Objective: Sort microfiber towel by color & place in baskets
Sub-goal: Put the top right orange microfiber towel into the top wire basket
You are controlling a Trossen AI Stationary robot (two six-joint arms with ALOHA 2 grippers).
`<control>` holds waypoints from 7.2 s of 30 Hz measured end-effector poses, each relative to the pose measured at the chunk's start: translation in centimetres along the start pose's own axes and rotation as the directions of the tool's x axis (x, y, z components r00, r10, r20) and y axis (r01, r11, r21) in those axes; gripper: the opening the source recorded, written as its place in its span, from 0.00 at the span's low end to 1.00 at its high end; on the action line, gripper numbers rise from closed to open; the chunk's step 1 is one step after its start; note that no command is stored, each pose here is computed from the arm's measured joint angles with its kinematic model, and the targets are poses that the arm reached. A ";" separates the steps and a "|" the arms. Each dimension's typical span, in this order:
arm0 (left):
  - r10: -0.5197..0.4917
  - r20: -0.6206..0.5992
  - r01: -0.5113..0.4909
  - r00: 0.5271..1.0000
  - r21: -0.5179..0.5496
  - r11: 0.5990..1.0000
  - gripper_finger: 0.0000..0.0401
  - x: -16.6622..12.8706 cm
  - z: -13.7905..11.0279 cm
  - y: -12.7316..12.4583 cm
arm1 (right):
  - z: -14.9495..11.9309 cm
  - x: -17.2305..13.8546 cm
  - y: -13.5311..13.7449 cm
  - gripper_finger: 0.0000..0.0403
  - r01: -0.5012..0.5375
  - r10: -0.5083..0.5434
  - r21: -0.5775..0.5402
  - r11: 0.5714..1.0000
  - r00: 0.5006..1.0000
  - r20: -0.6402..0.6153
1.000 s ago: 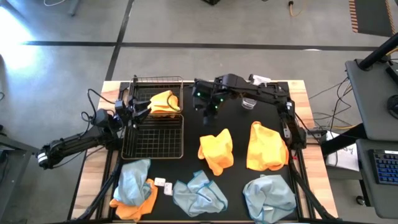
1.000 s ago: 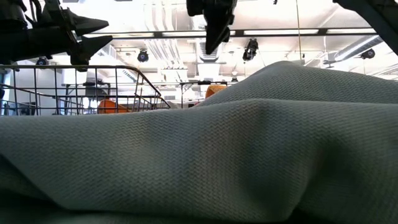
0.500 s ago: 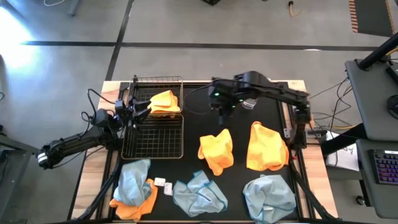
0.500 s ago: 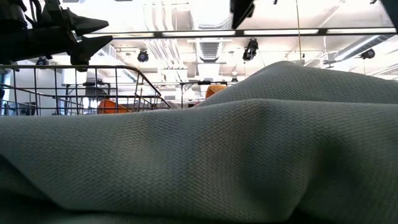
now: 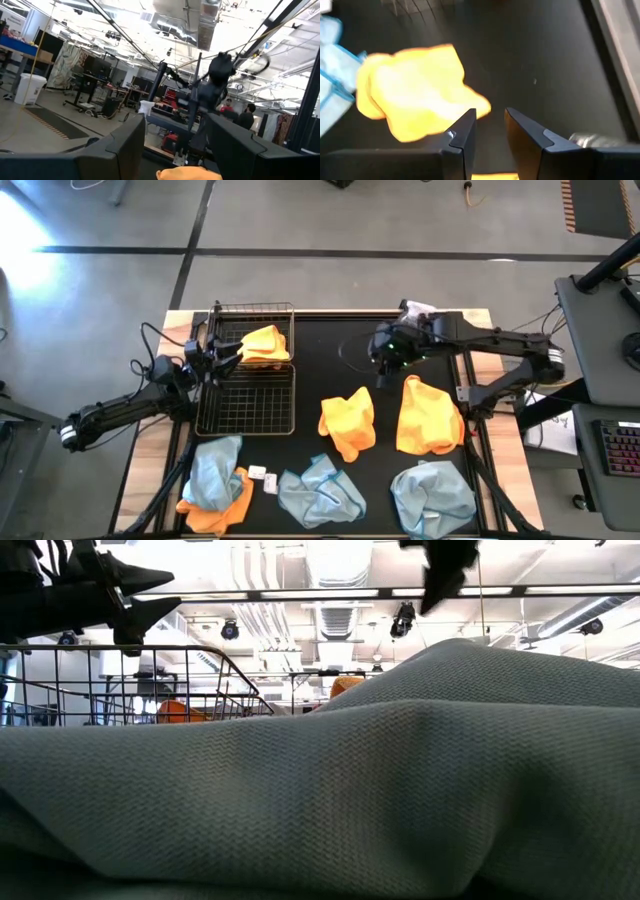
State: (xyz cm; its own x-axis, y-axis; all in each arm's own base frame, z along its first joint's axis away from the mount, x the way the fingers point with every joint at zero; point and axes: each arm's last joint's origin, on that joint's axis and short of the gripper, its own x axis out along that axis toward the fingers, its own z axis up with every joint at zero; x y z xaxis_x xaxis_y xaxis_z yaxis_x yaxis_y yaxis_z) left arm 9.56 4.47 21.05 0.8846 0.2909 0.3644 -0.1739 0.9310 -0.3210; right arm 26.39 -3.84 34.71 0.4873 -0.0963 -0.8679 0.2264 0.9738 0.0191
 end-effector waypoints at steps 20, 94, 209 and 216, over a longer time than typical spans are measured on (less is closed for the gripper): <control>-0.004 0.033 0.005 0.999 -0.023 1.000 0.48 0.1 0.5 -0.2 | -11.1 2.2 -0.9 0.25 0.048 -0.001 0.323 0.945 0.990 -0.144; -0.006 0.037 0.004 0.999 0.068 0.998 0.48 0.4 1.4 -0.5 | -20.9 10.1 -0.5 0.25 0.043 0.301 0.638 0.769 0.856 -0.420; 0.012 -0.035 -0.009 0.999 0.078 0.997 0.48 0.4 0.8 -0.3 | 9.3 5.9 -0.4 0.02 0.006 0.052 -0.081 0.997 0.723 0.689; -0.038 -0.056 0.042 0.998 0.073 0.996 0.48 0.4 0.7 -0.4 | 12.4 7.6 -1.8 0.02 0.000 0.062 -0.094 0.996 0.748 0.661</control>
State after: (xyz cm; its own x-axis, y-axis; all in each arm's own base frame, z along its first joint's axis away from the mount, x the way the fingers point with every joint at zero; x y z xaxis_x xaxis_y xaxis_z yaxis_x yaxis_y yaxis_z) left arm 9.66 4.34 21.95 0.9134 0.2427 0.3268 -0.1678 0.9560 -0.2407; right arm 40.17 -8.90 34.24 0.9359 -0.1472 -0.3201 0.1459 0.9889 -0.0281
